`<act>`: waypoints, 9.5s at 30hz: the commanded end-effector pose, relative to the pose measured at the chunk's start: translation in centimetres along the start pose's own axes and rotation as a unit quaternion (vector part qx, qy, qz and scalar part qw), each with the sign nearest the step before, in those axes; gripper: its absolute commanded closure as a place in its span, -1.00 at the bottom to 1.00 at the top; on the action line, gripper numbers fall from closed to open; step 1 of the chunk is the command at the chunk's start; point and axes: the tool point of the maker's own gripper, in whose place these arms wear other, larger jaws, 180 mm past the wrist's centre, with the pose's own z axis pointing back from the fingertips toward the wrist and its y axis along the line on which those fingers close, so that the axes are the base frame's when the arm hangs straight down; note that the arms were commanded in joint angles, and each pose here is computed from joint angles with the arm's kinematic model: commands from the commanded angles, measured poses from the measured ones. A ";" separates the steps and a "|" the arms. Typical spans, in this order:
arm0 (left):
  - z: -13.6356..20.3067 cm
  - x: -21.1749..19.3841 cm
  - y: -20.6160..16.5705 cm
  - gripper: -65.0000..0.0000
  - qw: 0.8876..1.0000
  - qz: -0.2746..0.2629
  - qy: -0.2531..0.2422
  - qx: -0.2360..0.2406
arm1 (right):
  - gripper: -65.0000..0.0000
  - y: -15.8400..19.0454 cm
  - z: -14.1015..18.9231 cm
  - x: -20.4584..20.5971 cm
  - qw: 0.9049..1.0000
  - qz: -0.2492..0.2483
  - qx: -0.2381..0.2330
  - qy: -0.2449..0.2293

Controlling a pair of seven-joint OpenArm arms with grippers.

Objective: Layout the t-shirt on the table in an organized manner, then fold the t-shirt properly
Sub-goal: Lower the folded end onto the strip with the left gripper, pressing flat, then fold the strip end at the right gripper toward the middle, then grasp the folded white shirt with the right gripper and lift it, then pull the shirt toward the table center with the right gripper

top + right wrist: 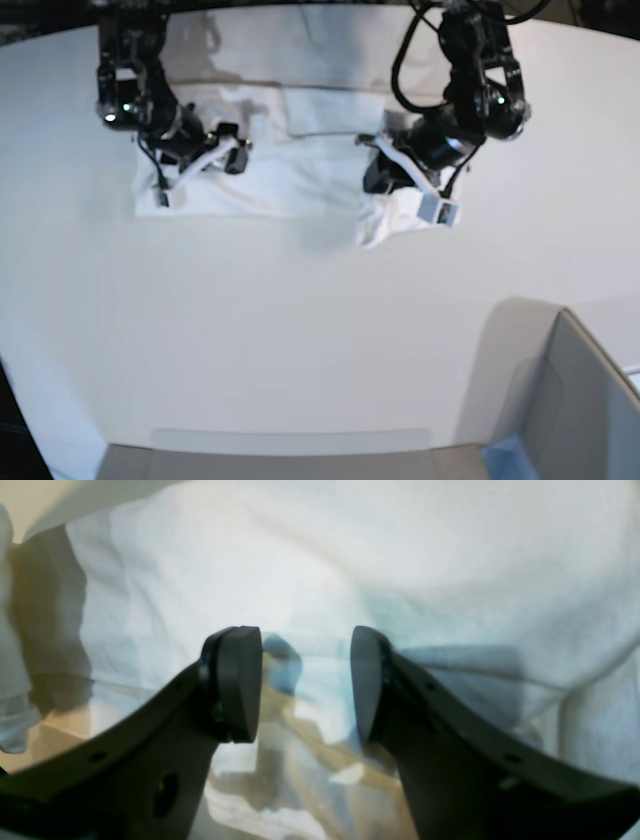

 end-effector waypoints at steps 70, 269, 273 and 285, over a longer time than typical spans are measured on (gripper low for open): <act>-3.2 -7.9 -1.0 0.85 0.990 -0.001 0.131 -0.044 | 0.10 0.4 0.5 1.4 1.000 0.008 0.007 -0.024; 7.8 -6.4 15.9 0.85 0.972 0.137 0.045 0.188 | 0.25 24.9 1.0 3.9 0.893 0.396 0.177 -0.119; 7.8 -6.4 16.0 0.85 0.971 0.138 0.044 0.189 | 0.25 20.6 0.6 6.7 0.917 0.355 0.127 -0.131; 7.7 -6.5 15.9 0.85 0.972 0.137 0.045 0.188 | 0.25 15.8 -1.0 1.1 0.937 0.330 0.099 -0.051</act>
